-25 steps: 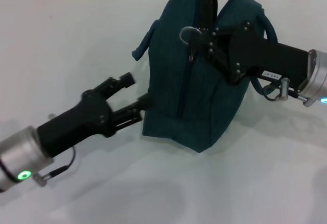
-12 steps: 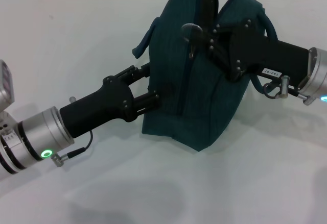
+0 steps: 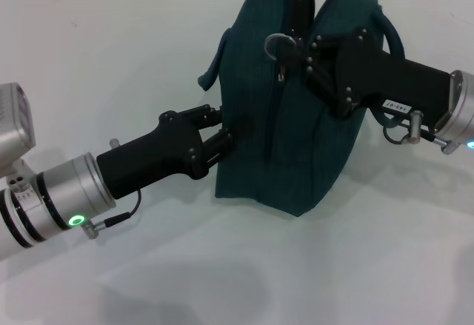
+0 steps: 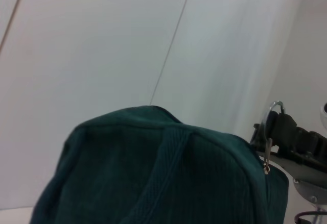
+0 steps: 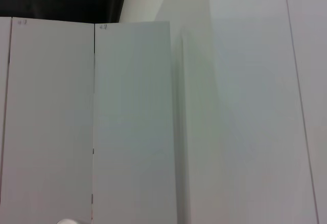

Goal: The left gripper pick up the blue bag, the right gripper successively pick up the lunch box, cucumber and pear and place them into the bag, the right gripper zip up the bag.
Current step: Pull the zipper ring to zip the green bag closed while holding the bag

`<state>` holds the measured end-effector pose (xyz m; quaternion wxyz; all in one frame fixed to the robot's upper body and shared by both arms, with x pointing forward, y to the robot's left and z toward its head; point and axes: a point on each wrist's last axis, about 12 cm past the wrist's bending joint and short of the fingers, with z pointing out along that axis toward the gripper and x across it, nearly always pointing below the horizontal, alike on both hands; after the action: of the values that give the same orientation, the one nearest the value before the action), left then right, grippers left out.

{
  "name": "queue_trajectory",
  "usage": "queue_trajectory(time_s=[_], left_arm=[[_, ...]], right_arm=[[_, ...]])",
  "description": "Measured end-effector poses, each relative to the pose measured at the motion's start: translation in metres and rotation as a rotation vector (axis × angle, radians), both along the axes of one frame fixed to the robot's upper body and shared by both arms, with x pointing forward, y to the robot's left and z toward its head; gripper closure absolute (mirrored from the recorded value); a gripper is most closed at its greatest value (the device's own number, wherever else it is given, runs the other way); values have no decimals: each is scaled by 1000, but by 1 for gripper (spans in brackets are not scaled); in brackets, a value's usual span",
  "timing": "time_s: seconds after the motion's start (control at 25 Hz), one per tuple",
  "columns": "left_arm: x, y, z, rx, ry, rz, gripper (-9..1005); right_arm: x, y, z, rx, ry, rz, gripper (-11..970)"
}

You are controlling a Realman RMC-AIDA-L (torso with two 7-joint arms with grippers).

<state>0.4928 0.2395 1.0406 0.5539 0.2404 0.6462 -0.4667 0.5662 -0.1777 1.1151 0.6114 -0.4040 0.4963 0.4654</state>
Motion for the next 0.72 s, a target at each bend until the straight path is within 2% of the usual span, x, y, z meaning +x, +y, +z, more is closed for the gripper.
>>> queue_trajectory(time_s=[0.2, 0.44, 0.72], left_arm=[[2, -2, 1, -3, -1, -8, 703], [3, -2, 2, 1, -4, -14, 741], [0, -1, 0, 25, 0, -33, 795]], right_arm=[[-1, 0, -1, 1, 3, -1, 950], [-1, -1, 1, 12, -1, 1, 950], [-3, -12, 10, 133, -5, -37, 949]])
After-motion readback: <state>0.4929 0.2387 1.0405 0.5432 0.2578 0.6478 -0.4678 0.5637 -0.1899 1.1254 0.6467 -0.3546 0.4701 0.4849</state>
